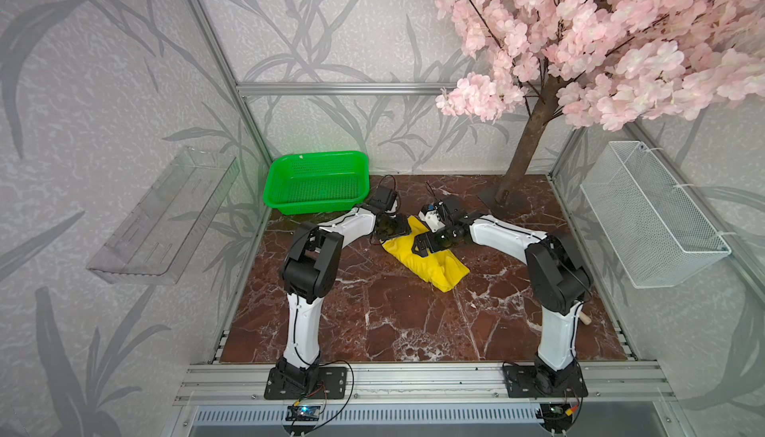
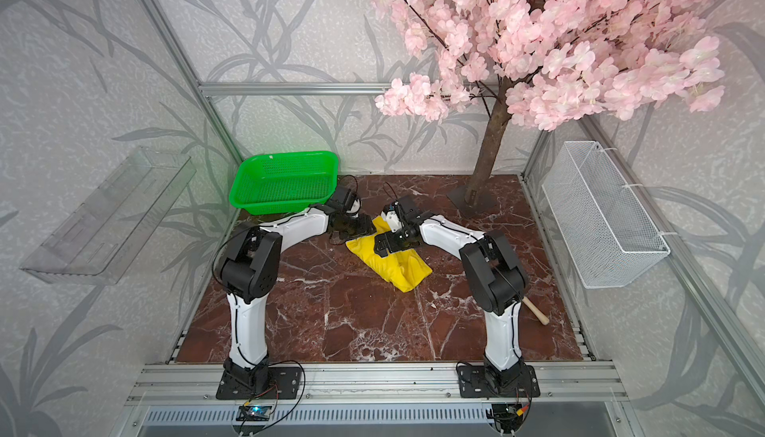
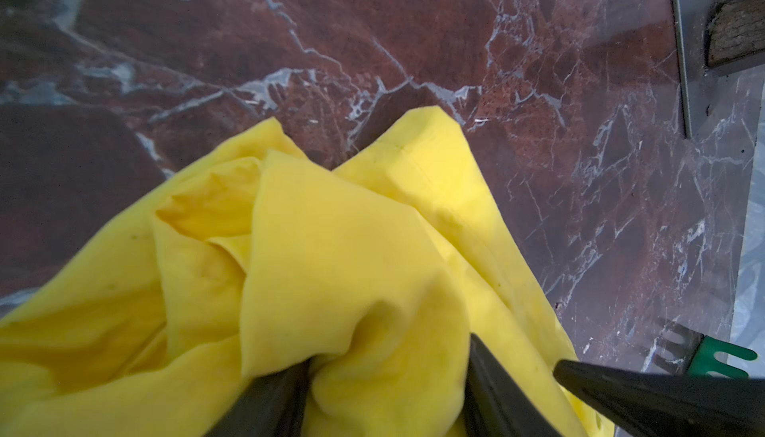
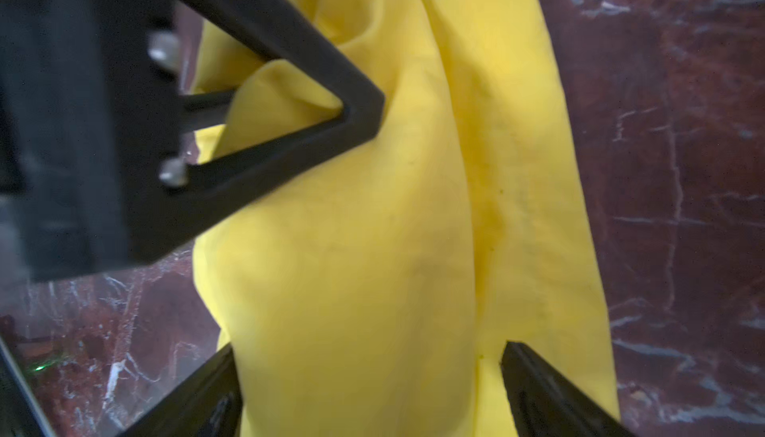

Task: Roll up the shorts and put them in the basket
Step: Pick up the shorts from the center of the board.

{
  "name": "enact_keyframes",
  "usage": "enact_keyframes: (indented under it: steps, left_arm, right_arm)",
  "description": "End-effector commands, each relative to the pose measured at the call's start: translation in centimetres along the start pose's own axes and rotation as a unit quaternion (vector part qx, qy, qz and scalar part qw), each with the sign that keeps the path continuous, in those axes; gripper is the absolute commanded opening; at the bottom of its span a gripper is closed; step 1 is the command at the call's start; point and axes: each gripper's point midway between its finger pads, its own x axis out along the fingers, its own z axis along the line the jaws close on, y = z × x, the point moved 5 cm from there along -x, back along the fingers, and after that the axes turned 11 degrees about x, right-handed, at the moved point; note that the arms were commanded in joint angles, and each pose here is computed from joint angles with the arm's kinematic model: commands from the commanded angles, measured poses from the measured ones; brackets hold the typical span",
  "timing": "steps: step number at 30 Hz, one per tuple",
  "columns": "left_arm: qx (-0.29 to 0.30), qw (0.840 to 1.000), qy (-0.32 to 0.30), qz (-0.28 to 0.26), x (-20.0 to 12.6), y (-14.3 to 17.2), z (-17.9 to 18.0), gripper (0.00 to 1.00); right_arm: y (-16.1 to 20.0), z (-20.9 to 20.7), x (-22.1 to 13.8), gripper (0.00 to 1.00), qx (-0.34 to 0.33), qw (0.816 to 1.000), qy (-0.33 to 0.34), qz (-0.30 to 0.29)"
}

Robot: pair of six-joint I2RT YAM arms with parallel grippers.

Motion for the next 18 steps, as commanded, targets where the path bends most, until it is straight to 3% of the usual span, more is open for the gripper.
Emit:
enact_keyframes:
  steps: [1, 8, 11, 13, 18]
  left_arm:
    - [-0.007, 0.998, -0.035, 0.052, 1.5, 2.6, 1.6, 0.60]
    - [-0.005, 0.998, -0.034, 0.043, 1.3, 2.3, 1.4, 0.60]
    - [-0.005, 0.999, -0.033, 0.041, 1.2, 2.1, 1.4, 0.60]
    - [-0.005, 0.999, -0.032, 0.039, 1.2, 2.0, 1.3, 0.60]
    - [-0.006, 0.999, -0.030, 0.033, 1.0, 1.7, 1.2, 0.60]
  right_arm:
    - [-0.4, -1.1, 0.4, 0.99, -0.018, 0.999, 0.029, 0.008]
    - [0.8, -1.2, 2.6, 1.00, 0.009, 0.999, -0.032, 0.039]
    - [1.4, -1.7, 3.6, 0.95, 0.019, 0.998, -0.036, 0.051]
    - [1.8, -1.7, 4.1, 0.85, 0.025, 0.997, -0.045, 0.061]
    - [2.7, -1.7, 4.9, 0.46, 0.044, 0.994, -0.065, 0.073]
